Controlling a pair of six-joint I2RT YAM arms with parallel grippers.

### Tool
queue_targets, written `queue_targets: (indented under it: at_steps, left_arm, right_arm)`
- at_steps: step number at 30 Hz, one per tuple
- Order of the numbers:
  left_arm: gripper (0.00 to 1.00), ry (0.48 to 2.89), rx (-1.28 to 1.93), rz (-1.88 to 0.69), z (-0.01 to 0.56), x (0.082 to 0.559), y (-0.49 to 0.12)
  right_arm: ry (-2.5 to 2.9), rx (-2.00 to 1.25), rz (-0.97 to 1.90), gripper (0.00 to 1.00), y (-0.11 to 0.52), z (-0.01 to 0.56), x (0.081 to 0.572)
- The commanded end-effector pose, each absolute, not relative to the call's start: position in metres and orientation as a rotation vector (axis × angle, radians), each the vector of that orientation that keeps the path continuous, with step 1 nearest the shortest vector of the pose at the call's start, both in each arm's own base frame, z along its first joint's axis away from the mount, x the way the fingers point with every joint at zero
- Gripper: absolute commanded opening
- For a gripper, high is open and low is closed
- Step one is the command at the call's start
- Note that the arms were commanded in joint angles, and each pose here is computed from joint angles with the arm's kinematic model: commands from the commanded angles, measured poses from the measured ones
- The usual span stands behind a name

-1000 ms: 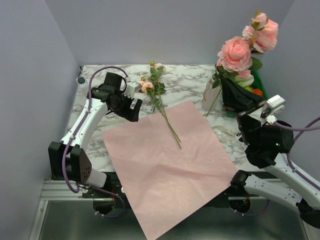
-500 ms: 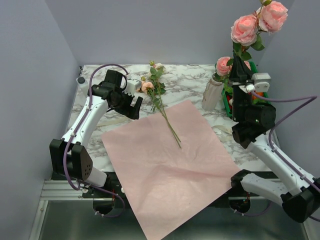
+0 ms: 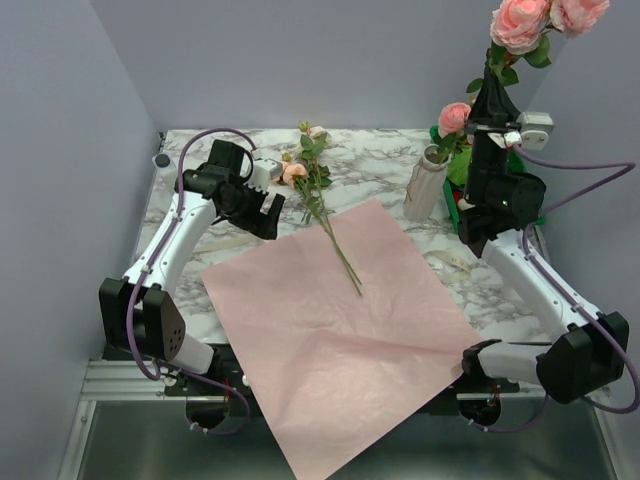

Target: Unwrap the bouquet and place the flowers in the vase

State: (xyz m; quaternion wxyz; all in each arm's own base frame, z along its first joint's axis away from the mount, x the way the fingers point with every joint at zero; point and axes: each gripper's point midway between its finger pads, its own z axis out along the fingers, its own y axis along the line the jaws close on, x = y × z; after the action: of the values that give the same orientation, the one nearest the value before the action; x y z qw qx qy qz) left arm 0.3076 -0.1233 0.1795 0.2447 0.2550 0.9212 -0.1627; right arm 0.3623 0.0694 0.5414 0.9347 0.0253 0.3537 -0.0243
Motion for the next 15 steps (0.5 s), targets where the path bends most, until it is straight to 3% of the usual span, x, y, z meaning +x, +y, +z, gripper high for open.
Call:
queue_targets:
  at_steps: [1,9,15]
  left_arm:
    - [0.99,2.518,0.717,-0.471,0.176,0.303,-0.123]
    - [0.99,2.52,0.722,-0.456,0.175,0.302,-0.118]
    - [0.99,2.52,0.716,-0.452,0.175,0.301,-0.115]
  right_arm:
    - [0.612,0.106,-0.015,0.01,0.063,0.568,0.358]
    - [0.651,0.074,-0.077,0.01,0.07,0.561,0.395]
    - [0.769,0.016,-0.117,0.01,0.078,0.518,0.433]
